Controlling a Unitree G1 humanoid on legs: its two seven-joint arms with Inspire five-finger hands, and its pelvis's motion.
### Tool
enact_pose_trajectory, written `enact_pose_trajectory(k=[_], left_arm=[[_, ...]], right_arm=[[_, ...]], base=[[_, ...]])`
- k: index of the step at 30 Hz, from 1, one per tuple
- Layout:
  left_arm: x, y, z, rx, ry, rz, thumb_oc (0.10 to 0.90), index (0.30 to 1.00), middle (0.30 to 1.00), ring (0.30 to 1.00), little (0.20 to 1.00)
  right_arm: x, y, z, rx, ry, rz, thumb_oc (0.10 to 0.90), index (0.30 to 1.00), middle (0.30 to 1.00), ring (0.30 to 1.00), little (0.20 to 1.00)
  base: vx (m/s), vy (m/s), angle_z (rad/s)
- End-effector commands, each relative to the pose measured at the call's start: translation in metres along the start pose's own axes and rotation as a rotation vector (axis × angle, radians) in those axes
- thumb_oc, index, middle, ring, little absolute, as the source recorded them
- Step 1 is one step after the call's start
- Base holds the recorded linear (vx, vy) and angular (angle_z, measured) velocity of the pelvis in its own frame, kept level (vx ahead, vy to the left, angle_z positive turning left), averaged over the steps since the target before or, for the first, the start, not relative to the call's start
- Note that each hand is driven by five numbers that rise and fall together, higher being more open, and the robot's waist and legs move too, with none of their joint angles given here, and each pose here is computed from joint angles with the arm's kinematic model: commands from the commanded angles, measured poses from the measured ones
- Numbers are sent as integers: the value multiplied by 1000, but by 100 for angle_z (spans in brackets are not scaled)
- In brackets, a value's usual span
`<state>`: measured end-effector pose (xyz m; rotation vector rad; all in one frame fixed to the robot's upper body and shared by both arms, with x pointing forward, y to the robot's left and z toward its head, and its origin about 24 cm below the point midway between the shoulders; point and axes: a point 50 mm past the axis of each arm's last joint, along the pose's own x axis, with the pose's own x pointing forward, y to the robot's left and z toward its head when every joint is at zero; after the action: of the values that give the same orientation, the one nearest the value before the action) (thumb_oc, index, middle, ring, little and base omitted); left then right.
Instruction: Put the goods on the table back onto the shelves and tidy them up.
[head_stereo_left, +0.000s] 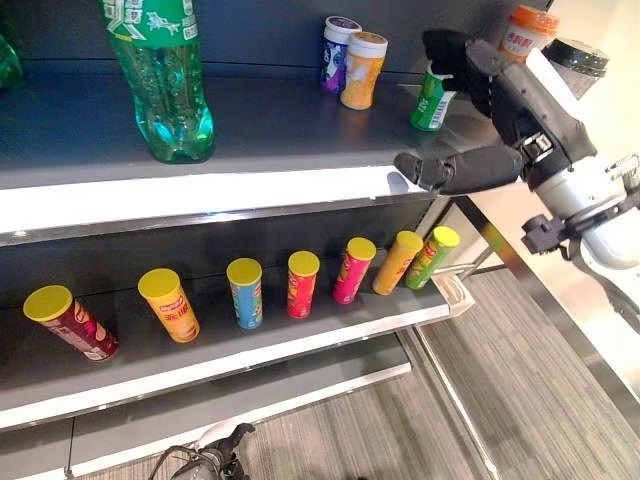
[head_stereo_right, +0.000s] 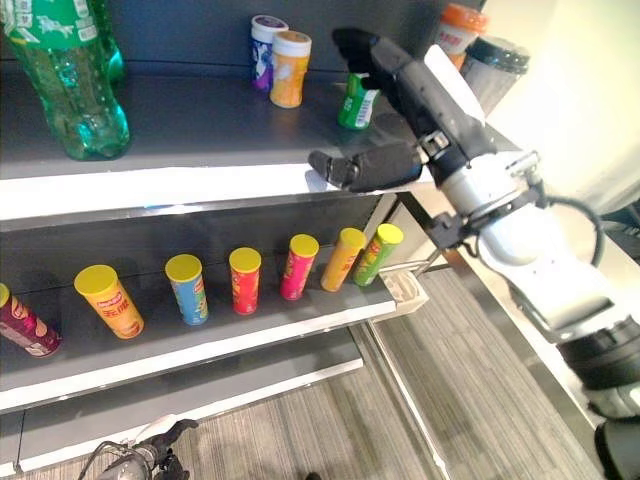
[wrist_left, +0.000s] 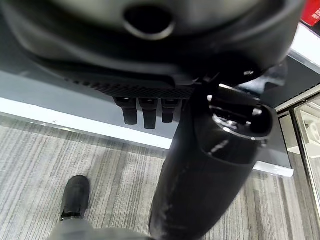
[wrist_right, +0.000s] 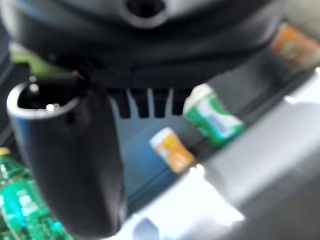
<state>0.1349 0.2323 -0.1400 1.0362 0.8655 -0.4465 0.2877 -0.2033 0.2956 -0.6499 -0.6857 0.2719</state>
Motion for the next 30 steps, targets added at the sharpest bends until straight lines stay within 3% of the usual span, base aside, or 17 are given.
enact_pose_trajectory(k=[1,30], left_arm=[[3,17,-1,6,-5,48,800,900,900,900,900],[1,22,-9,-23,22,67,800,900,900,900,900]], right_arm=[[12,-23,38,13,-179,-136,800,900,900,900,900],[29,-56,51,-55,-237,-338,800,900,900,900,900]], base=[[0,0,0],[0,0,0]])
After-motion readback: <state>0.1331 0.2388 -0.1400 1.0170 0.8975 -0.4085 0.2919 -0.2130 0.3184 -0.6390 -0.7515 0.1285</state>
